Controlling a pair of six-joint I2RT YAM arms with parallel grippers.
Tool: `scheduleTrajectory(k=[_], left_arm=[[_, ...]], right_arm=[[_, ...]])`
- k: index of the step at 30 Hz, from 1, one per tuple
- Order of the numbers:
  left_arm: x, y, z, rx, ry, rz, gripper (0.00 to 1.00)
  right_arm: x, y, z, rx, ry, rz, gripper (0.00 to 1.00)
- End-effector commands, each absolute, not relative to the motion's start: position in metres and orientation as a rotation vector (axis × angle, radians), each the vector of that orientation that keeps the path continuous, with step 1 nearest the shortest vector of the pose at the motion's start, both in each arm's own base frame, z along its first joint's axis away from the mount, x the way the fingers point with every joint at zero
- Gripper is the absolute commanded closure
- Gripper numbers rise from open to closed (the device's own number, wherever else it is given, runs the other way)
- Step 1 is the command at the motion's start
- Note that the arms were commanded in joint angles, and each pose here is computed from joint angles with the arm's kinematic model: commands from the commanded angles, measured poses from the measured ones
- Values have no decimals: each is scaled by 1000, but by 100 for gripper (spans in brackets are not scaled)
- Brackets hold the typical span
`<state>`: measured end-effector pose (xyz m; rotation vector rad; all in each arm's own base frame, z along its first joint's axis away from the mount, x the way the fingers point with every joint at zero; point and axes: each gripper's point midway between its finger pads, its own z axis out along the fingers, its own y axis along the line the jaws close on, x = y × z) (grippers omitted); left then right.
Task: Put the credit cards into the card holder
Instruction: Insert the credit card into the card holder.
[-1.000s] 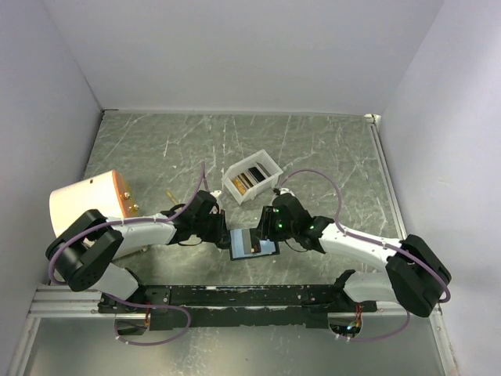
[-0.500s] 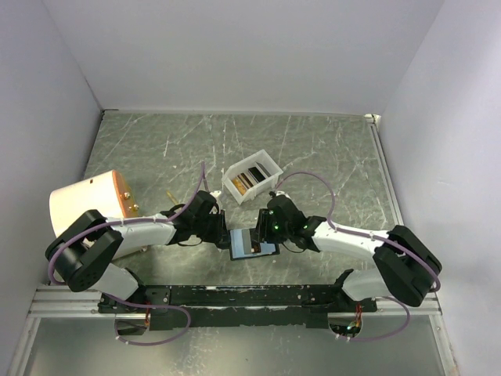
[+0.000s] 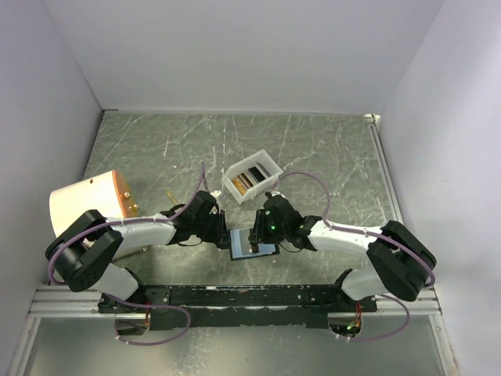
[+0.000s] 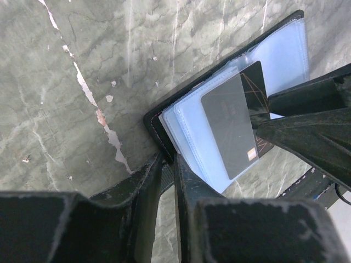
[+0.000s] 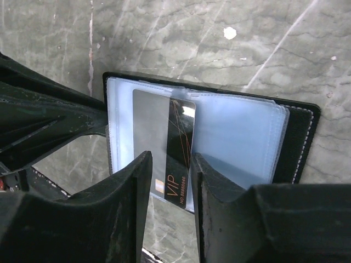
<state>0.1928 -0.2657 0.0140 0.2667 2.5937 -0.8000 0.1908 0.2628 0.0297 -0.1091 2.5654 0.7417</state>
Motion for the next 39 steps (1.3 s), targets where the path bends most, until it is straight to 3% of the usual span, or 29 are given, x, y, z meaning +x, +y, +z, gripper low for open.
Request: scheduleTrajectory(k=[1, 8, 24, 31, 39], left_arm=[[174, -244, -9, 278, 2699, -681, 72], [174, -245, -6, 271, 2691, -691, 71], [178, -253, 10, 251, 2647, -743, 70], [191, -259, 49, 238, 2530, -793, 55], [207, -251, 114, 239, 2342, -776, 40]], right_arm=[[194, 279, 40, -140, 2520, 812, 68], [191, 286, 40, -167, 2514, 848, 73], [190, 280, 42, -164, 2527, 802, 68], [210, 270, 75, -232, 2436, 682, 60], [273, 254, 135, -272, 2289, 445, 53]])
